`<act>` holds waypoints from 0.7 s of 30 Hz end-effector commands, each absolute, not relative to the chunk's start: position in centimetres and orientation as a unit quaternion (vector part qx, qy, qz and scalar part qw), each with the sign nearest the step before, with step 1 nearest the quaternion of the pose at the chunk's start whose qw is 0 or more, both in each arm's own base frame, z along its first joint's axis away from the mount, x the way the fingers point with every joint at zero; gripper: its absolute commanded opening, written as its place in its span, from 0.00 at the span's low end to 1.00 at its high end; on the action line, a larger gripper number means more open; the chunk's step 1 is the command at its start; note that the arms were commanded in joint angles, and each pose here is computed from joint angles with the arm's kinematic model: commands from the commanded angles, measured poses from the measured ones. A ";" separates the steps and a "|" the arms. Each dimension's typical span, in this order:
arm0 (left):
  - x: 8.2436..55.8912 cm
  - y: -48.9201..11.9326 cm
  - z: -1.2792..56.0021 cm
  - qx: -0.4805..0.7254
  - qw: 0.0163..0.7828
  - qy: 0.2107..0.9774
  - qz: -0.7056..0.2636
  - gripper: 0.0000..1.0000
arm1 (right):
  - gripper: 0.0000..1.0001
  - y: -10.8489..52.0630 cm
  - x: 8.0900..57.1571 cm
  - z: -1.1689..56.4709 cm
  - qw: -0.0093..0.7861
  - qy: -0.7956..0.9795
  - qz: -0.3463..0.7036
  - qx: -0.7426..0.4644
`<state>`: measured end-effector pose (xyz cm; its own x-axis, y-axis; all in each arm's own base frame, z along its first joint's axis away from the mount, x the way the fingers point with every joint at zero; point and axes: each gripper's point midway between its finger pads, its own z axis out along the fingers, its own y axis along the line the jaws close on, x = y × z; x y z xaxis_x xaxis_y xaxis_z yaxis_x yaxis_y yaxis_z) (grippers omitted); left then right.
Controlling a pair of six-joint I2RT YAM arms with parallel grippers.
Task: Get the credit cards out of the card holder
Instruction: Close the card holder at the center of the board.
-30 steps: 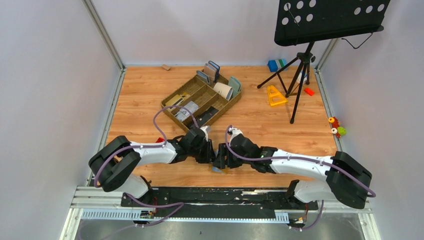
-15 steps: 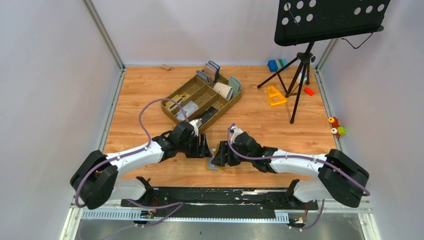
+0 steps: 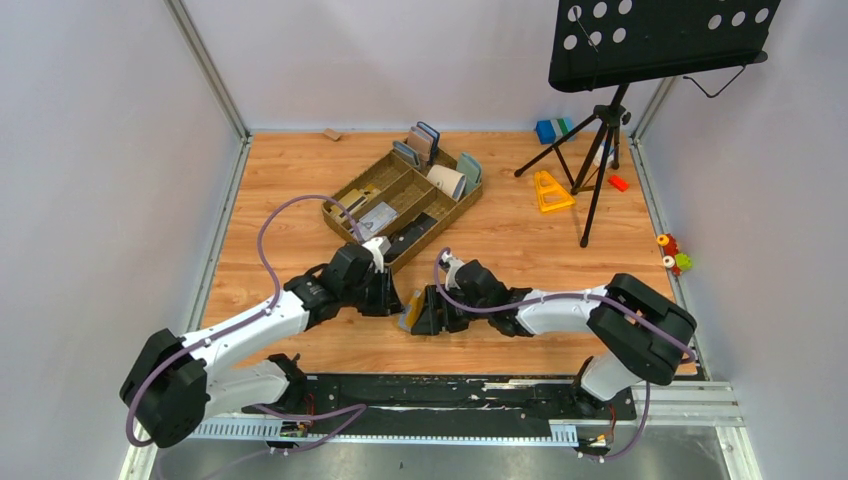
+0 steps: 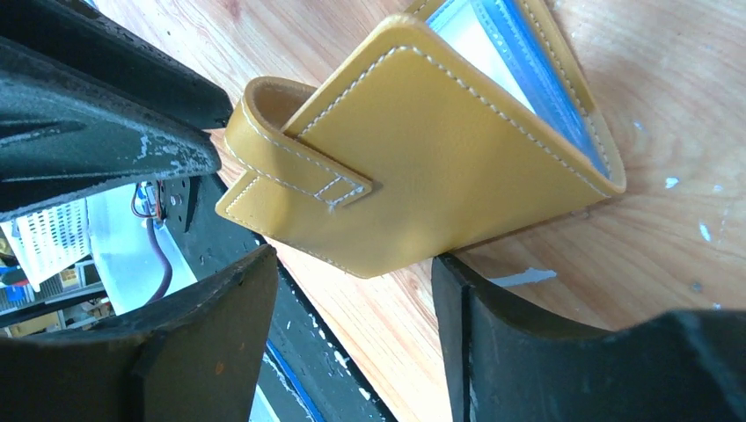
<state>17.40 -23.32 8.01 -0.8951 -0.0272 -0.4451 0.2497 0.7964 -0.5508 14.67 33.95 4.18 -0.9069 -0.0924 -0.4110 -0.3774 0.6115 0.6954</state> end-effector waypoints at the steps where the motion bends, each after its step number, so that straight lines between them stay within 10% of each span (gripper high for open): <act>1: 18.4 -21.8 9.2 0.067 0.253 0.925 -0.275 0.29 | 0.61 34.3 15.1 4.6 0.176 0.875 0.427 -0.143; 15: 17.6 -24.5 12.2 0.118 0.252 0.892 -0.356 0.00 | 0.01 35.1 18.3 8.6 0.236 0.870 0.394 -0.181; 21: 17.5 -24.6 10.8 0.114 0.237 0.898 -0.353 0.00 | 0.00 36.0 19.8 4.9 0.211 0.888 0.370 -0.175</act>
